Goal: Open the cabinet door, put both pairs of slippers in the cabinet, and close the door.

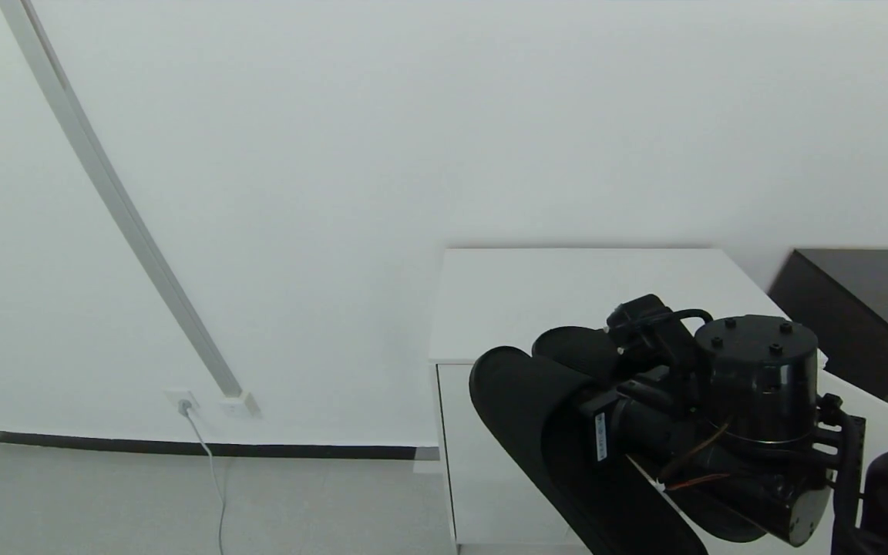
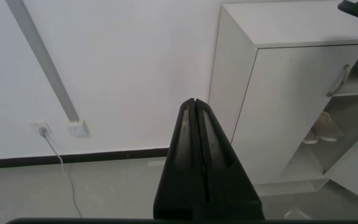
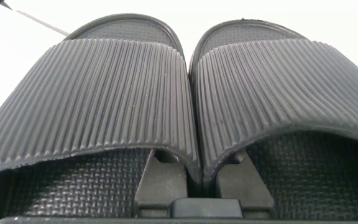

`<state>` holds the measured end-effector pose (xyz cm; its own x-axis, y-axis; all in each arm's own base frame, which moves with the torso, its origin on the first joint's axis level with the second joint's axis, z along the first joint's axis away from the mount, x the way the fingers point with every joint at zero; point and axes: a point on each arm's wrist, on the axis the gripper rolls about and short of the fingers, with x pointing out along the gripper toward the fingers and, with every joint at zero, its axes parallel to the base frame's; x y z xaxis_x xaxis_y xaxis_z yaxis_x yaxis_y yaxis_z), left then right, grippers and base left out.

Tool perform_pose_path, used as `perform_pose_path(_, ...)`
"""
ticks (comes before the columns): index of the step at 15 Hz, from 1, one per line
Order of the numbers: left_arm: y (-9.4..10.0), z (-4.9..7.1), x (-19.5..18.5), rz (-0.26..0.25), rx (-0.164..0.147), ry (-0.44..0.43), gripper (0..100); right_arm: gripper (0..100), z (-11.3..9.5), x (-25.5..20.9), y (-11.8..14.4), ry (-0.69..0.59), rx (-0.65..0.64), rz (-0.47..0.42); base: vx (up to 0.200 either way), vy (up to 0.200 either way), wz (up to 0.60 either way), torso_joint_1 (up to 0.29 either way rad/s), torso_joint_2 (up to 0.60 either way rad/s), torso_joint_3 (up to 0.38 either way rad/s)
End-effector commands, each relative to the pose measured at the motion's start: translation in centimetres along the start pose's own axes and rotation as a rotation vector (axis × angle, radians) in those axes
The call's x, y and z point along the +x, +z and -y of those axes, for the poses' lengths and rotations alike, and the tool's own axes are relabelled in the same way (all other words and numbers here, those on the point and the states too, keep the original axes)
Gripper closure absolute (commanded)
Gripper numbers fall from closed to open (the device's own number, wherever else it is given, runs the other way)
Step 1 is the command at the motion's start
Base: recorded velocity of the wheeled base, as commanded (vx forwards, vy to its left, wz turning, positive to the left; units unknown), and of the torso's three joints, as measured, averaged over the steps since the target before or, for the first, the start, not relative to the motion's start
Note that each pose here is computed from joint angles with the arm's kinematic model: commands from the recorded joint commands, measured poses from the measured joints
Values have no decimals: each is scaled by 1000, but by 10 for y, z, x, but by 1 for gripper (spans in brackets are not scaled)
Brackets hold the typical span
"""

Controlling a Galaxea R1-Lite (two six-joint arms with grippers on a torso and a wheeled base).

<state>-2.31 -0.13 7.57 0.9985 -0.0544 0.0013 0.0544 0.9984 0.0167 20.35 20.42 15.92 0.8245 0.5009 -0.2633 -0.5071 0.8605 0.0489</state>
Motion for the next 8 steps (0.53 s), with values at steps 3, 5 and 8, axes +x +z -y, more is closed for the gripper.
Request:
perform_pose_path(3, 0, 0, 0, -1, 0, 1, 100, 100, 0, 0, -1, 0, 0, -2, 0, -200, 0, 10, 6, -1)
perform_pose_path(5, 0, 0, 0, -1, 0, 1, 100, 100, 0, 0, -2, -1, -2, -8, 0, -200, 0, 0, 2, 5)
perform_pose_path(8, 0, 0, 0, -1, 0, 1, 100, 100, -1, 0, -3, 2, -3, -10, 0, -200, 0, 4, -4, 1)
